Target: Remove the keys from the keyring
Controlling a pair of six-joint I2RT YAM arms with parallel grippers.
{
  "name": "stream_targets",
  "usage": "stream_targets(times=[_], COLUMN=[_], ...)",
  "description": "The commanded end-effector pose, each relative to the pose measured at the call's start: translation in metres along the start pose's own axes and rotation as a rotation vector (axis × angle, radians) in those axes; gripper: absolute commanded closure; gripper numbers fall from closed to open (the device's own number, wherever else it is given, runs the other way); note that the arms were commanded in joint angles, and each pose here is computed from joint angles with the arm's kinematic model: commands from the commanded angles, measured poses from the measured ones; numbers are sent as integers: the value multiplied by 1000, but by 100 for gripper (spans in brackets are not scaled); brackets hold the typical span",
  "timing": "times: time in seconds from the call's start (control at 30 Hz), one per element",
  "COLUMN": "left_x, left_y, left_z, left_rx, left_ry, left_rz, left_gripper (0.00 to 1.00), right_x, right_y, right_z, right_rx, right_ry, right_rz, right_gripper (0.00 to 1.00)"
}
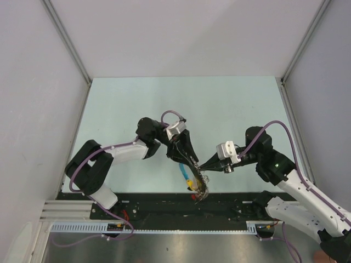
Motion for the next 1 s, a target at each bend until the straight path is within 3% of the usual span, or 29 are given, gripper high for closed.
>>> stream_targets(times=[0.0, 0.03, 0.07, 0.17, 0.2, 0.23, 0.37, 0.4, 0.53, 0.63, 0.73, 0.8, 0.87, 0.9, 0.93, 0.97], left_x=[5, 6, 6, 8, 9, 9, 20, 21, 36, 48, 51, 50, 50, 53, 53, 54], left_y=[-4, -1, 0, 8, 10, 12, 22, 26, 52, 79, 106, 130, 140, 154, 147, 144], left_z=[-35, -36, -36, -35, -35, -33, -18, -17, -9, 3, 4, 6, 16, 29, 36, 45], left_rx=[-6, -18, -37, -100, -97, -146, -79, -101, -204, -233, -343, -432, -377, -499, -274, -259], left_ry=[-203, -200, -199, -175, -165, -147, -45, -33, 78, 153, 191, 226, 283, 362, 461, 563], left_rz=[102, 105, 109, 118, 121, 118, 81, 73, 26, -7, -37, -84, -111, -125, -97, -49], left_gripper=[80, 96, 100, 100, 100, 100, 99, 100, 100, 100, 99, 100, 100, 100, 100, 99], right_x=[5, 4, 3, 3, 5, 8, 22, 29, 56, 79, 91, 88, 82, 78, 69, 65], right_y=[27, 28, 28, 33, 37, 44, 75, 94, 117, 118, 107, 100, 100, 102, 104, 106], right_z=[1, 0, -1, -8, -9, -17, -28, -25, -30, -41, -54, -63, -63, -61, -54, -52], right_rx=[105, 105, 82, 38, 28, 29, -91, -101, -204, -336, -376, -373, -365, -357, -345, -348], right_ry=[0, 2, 3, -75, -110, -193, -415, -445, -640, -831, -978, -1008, -969, -932, -849, -814], right_rz=[-45, -49, -49, -63, -78, -103, -271, -368, -560, -693, -697, -659, -634, -633, -609, -606], right_gripper=[100, 100, 100, 99, 93, 76, 57, 52, 41, 40, 40, 40, 39, 39, 38, 38])
Point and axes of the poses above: each gripper's point midway between its finger pads, its own x axis back along the fingers, its own z axis along the line the jaws close on, y = z × x, the point moved 5 cm from there along x, back along the fingers, and after that the axes turned 15 degrees about -x, right-handed, at the moved point
